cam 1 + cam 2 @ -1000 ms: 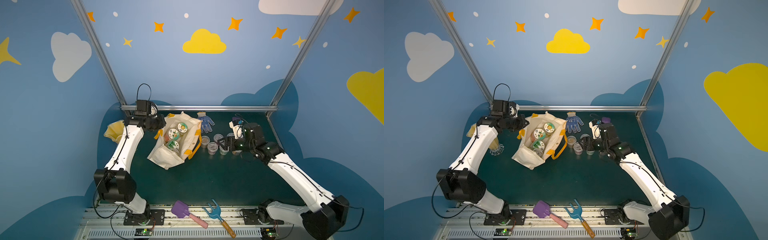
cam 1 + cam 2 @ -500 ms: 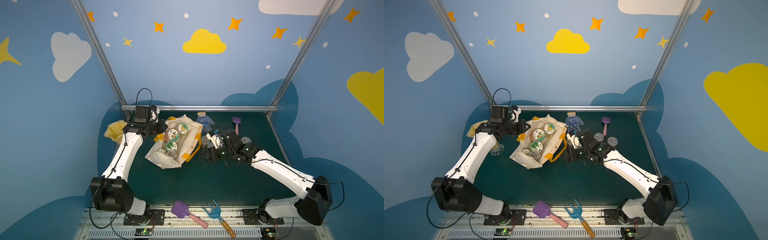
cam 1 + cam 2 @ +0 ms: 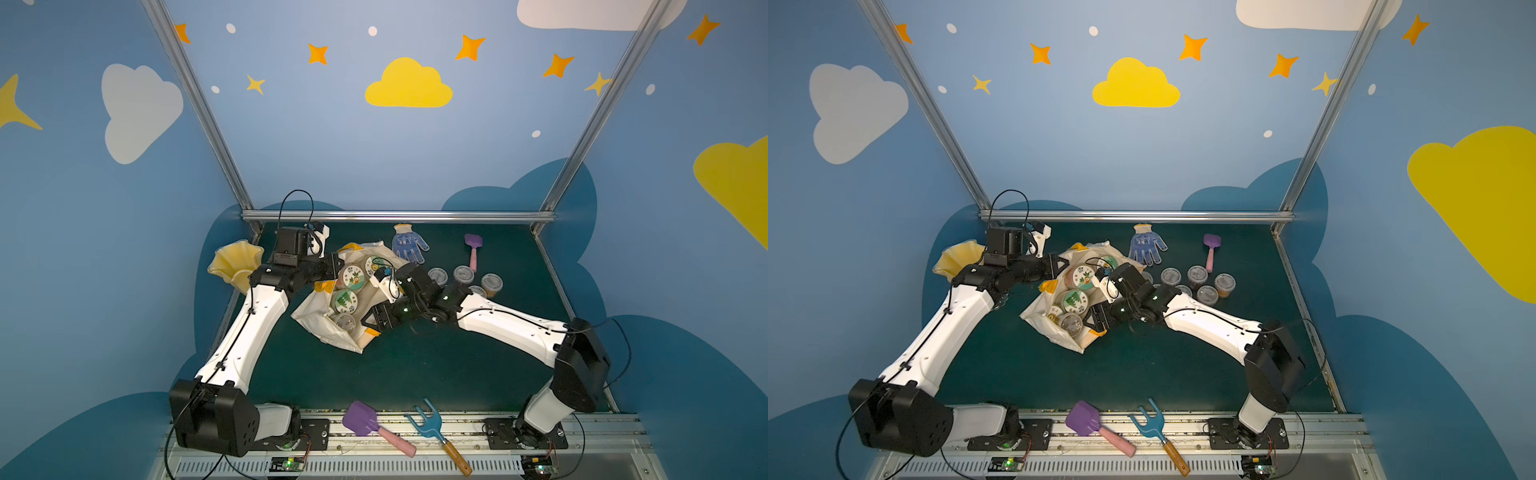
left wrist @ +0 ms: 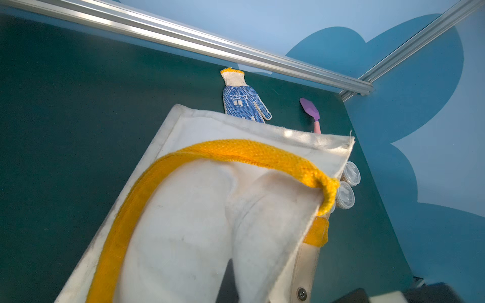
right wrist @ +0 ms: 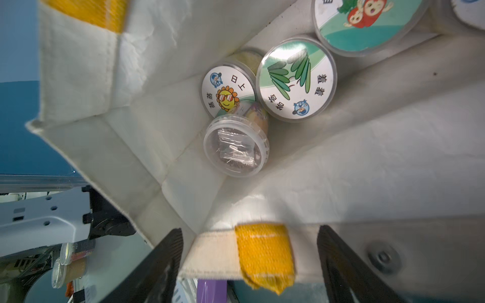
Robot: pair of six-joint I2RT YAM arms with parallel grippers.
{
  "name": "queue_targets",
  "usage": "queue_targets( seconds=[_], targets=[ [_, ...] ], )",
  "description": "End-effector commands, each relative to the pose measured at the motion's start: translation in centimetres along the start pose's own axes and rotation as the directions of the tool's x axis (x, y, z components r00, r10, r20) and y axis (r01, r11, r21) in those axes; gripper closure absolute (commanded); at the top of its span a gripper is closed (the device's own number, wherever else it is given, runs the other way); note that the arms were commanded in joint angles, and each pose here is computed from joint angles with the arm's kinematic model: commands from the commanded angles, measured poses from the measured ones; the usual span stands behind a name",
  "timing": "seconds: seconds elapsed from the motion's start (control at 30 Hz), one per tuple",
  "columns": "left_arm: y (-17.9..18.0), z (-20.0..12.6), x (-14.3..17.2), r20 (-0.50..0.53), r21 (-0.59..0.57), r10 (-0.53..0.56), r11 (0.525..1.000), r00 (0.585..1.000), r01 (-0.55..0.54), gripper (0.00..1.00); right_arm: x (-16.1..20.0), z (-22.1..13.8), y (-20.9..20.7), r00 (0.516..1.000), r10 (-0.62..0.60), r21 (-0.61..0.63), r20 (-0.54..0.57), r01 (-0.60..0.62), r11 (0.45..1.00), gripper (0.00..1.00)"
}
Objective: Take out the seed jars from the canvas bag
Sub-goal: Pick up the seed jar from the canvas bag.
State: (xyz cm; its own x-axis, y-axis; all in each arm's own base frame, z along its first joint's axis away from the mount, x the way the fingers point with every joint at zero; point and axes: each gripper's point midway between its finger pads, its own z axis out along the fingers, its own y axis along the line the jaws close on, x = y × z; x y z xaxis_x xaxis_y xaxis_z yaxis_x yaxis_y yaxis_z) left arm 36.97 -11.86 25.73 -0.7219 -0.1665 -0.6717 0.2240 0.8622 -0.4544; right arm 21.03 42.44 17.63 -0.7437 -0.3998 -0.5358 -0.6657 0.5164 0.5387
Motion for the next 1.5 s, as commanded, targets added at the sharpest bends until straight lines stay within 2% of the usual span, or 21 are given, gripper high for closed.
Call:
queue_targets(
  seconds=[0.0, 0.23, 0.6, 1.03, 1.47],
  targets=[
    [-1.7, -1.1, -0.9, 0.063, 0.057, 0.027, 0.998, 0.998, -0.031, 0.96, 0.1, 1.7, 1.4, 1.000, -0.012, -0.042, -0.023, 0.011, 0.999, 0.22],
    [-1.9, -2.4, -0.2, 0.100, 0.059, 0.039, 0.997, 0.994, -0.045, 0.96, 1.8, 3.8, 1.9, 0.994, -0.053, -0.030, -0.091, 0.050, 0.998, 0.23],
    [-2.0, -2.6, 0.3, 0.100, 0.071, 0.023, 0.997, 0.995, -0.031, 0.96, 0.4, 4.1, 2.7, 0.998, -0.034, -0.054, -0.045, 0.031, 0.998, 0.18],
    [-2.2, -2.7, 0.6, 0.110, 0.075, -0.010, 0.997, 0.994, 0.002, 0.96, -1.0, 7.2, 3.3, 1.000, 0.004, 0.012, -0.028, -0.003, 1.000, 0.15],
    [-2.1, -2.4, 0.5, 0.117, 0.062, -0.035, 0.998, 0.993, 0.028, 0.96, 1.5, 10.2, 2.2, 0.995, 0.005, 0.123, -0.095, 0.006, 0.992, 0.15]
  ],
)
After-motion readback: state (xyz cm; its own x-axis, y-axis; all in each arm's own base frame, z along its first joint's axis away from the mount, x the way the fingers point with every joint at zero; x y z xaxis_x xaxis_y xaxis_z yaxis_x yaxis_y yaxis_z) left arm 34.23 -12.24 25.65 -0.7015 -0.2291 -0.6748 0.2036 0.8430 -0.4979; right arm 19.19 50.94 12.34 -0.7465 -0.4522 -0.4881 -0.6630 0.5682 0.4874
